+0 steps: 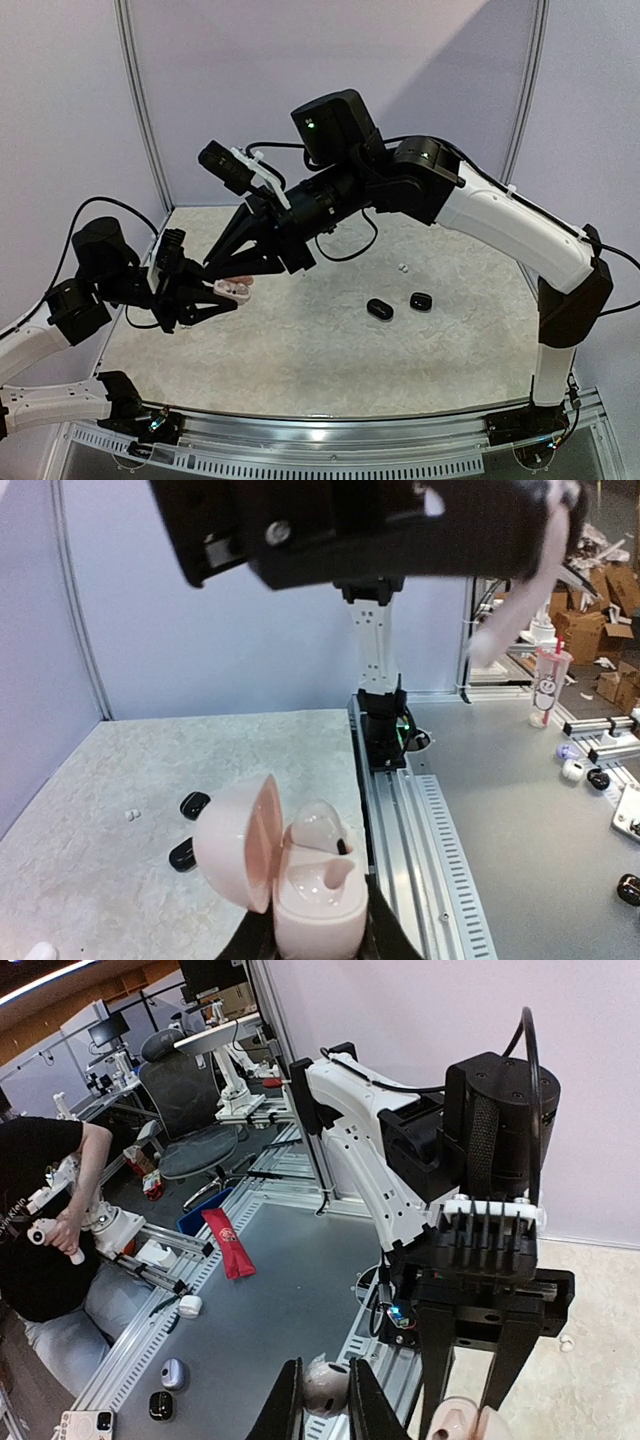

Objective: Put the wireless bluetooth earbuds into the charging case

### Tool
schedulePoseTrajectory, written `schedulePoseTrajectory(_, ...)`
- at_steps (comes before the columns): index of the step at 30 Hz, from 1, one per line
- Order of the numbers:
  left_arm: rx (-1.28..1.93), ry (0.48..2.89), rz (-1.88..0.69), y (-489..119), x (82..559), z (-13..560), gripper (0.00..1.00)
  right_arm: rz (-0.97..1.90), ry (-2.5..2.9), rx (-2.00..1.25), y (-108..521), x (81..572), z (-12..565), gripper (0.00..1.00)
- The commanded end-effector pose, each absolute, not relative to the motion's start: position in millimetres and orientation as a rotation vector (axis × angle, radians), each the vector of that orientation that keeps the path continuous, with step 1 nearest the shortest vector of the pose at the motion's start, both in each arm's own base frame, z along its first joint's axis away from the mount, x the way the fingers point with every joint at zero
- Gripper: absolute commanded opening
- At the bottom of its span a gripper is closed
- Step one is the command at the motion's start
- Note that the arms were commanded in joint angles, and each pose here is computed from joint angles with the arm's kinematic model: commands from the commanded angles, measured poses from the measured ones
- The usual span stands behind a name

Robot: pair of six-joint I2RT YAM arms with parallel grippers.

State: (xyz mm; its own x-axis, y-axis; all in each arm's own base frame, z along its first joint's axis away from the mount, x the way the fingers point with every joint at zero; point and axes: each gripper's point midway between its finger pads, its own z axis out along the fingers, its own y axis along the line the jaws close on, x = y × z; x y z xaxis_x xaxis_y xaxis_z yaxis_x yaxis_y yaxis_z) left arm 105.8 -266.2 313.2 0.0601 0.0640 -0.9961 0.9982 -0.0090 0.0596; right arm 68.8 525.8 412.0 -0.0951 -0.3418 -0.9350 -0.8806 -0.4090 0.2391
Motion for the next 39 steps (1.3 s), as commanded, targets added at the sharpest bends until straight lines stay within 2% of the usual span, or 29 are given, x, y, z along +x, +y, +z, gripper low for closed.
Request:
schedulePoseTrajectory(1, 1.194, 1.308, -1.126, -264.5, 116.0, 302.2, 0.0, 1.665, 1.36, -1.613, 502.7, 78.2, 434.6, 0.06)
schedulePoseTrajectory(6, 1.093, 1.348, -1.109, -257.4, 124.7, 301.8, 0.0, 1.754, 1.584, -1.222, 471.2, 141.5, 425.2, 0.06)
schedulePoseTrajectory(9, 1.023, 1.405, -1.083, -250.6, 133.9, 295.2, 0.0, 1.741, 1.776, -0.997, 450.1, 171.2, 393.7, 0.05)
schedulePoseTrajectory(15, 0.939, 1.428, -1.081, -239.3, 136.8, 288.0, 0.0, 1.413, 2.524, -0.469, 399.5, 213.5, 225.4, 0.0)
schedulePoseTrajectory(19, 0.864, 1.464, -1.064, -230.5, 142.2, 281.0, 0.0, 0.942, 2.81, -0.161, 343.7, 222.5, 149.4, 0.0)
schedulePoseTrajectory(25, 0.825, 1.472, -1.051, -224.5, 144.0, 277.3, 0.0, 0.512, 2.956, 0.041, 298.3, 226.7, 83.1, 0.0)
schedulePoseTrajectory(32, 0.771, 1.464, -1.03, -217.3, 151.3, 271.5, 0.0, 0.39, 3.096, 0.106, 300.5, 220.1, 16.5, 0.0)
schedulePoseTrajectory(39, 0.761, 1.444, -1.01, -212.0, 149.1, 268.8, 0.0, 0.198, 3.129, 0.121, 286.6, 220.8, -4.7, 0.0)
